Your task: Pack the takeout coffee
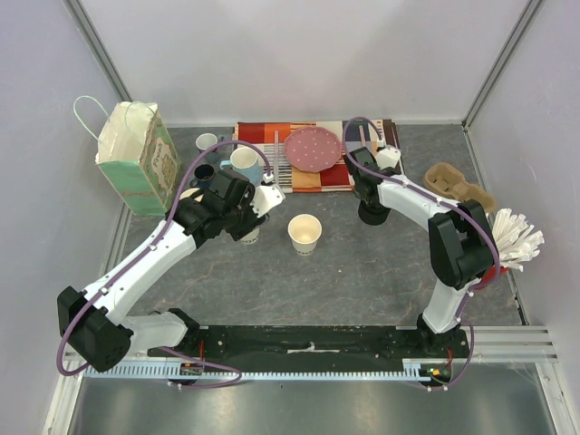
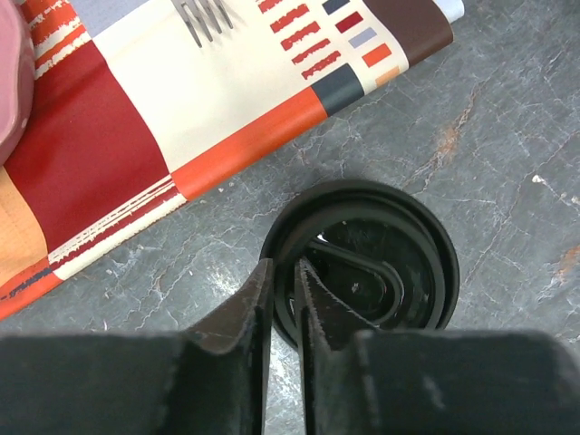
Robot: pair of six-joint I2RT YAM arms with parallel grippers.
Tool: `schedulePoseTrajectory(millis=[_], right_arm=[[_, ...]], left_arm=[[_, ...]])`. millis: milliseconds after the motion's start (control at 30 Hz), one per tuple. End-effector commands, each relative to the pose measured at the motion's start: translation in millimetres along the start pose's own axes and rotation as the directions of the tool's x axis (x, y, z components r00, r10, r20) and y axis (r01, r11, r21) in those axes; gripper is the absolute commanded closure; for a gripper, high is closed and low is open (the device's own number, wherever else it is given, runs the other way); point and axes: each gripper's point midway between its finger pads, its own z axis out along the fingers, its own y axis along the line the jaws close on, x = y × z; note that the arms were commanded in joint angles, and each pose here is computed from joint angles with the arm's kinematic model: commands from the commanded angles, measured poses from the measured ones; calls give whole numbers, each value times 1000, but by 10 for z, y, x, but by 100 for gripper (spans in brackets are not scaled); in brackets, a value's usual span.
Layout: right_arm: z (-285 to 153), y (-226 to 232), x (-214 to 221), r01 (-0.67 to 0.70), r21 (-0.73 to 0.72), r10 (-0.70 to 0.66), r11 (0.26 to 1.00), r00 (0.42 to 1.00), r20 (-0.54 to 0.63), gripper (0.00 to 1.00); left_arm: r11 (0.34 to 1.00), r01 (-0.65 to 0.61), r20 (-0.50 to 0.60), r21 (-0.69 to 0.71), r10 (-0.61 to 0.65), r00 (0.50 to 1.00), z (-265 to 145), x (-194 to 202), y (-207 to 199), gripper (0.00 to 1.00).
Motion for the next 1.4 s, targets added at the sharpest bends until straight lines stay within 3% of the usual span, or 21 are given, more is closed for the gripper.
schedulePoseTrajectory(millis=[0, 200, 633, 733, 867, 967, 1033, 1133, 1233, 1367], right_arm=[[-60, 14, -152, -1, -4, 1, 1000, 999, 37, 81], [-218, -46, -252, 3, -23, -2, 1000, 998, 63, 99], [-482, 0, -344, 79, -107, -73, 991, 995, 64, 100], [-624, 166, -415, 145, -207, -132, 968, 989, 73, 100], [-1075, 499, -432, 316, -427, -286, 848, 949, 133, 100], [-1468, 723, -267, 437, -583, -410, 685, 892, 188, 100], [-1807, 903, 79, 492, -716, -516, 496, 830, 213, 100], [-2141, 1010, 595, 483, -826, -643, 292, 738, 205, 100], [-2219, 1008, 924, 503, -835, -731, 224, 653, 198, 100], [-2329, 1071, 1081, 522, -834, -762, 180, 610, 217, 100]], left_arm=[[999, -29, 45, -34, 31, 999, -128, -140, 106, 42], [999, -31, 48, -27, 32, 998, -121, -151, 94, 42], [999, -33, 48, -26, 34, 998, -118, -179, 107, 42], [999, -23, 40, -36, 25, 999, -113, -163, 121, 42], [998, 5, 24, -61, -4, 1000, -109, -146, 173, 41], [996, 62, 26, -67, -61, 998, -100, -149, 243, 40], [988, 131, 34, -83, -129, 991, -118, -133, 364, 40], [970, 227, 45, -81, -224, 974, -128, -90, 520, 40], [946, 316, 66, -76, -311, 948, -165, -51, 667, 40], [932, 356, 78, -64, -351, 933, -209, -7, 745, 40]])
